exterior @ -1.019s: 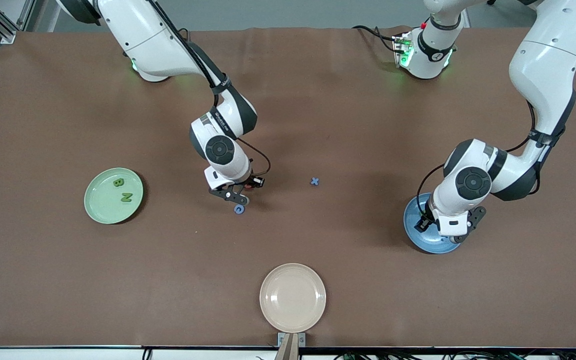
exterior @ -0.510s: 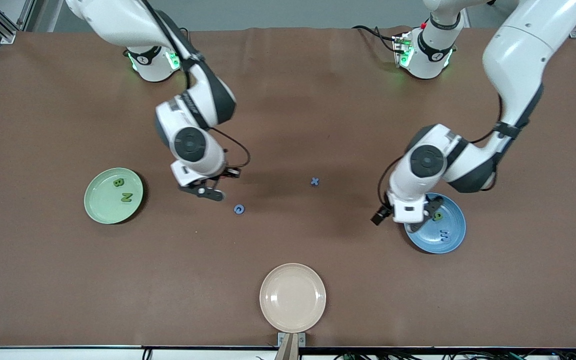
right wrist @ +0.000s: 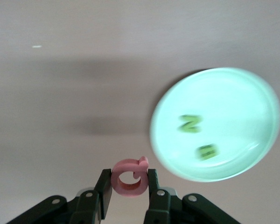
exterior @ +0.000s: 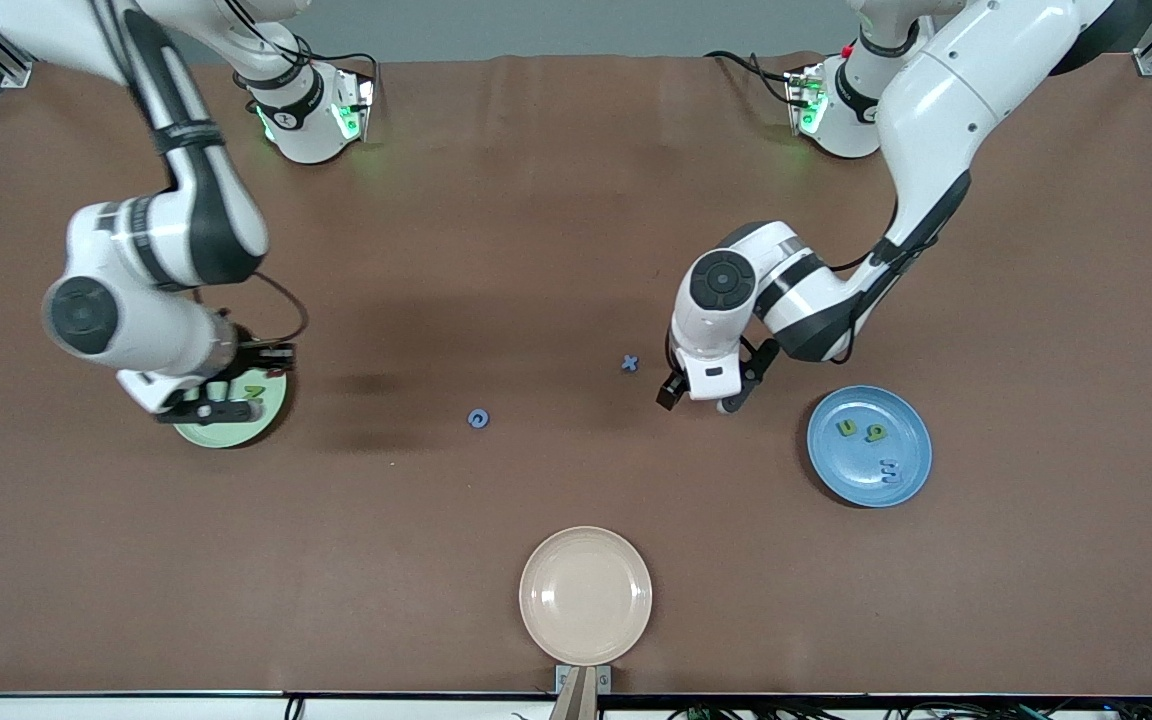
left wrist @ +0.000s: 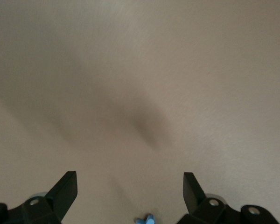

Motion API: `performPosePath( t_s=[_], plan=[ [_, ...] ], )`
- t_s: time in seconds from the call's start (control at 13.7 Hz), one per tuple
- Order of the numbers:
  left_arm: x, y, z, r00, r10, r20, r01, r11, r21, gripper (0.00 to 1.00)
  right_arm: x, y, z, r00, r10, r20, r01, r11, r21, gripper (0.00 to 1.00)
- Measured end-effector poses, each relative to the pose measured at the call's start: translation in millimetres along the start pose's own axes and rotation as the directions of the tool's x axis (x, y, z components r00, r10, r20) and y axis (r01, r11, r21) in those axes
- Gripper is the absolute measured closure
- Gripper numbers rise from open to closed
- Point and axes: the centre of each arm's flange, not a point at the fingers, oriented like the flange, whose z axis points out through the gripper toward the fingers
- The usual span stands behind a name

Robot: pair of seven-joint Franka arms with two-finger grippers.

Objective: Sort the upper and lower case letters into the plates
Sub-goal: 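Drop the pink Q on the green plate while the left gripper reaches x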

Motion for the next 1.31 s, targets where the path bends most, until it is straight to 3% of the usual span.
performPosePath(
  t_s=[0.29,0.51,0.73,1.31],
  plan=[
    [-17.6,2.8,7.8,0.990,-0.139,0.036,0.140,0.990,-0.023,0.00,-12.1,81.0,44.8,0.995,-0.072,-0.075,0.072,0.997,-0.001,0.64],
    [-41.6,3.1,21.6,0.976,-0.211,0.060,0.213,0.977,-0.030,0.00,-17.5,106.8,82.1,0.994,-0.090,-0.065,0.091,0.996,0.007,0.64],
    [-62.6,0.2,34.0,0.968,-0.245,0.051,0.246,0.969,-0.024,0.00,-9.9,114.9,108.8,0.990,-0.107,-0.088,0.106,0.994,-0.019,0.64],
    [-66.4,-0.4,48.4,0.960,-0.271,0.070,0.273,0.962,-0.021,0.00,-5.3,132.1,146.3,0.989,-0.114,-0.099,0.110,0.993,-0.044,0.64]
  ],
)
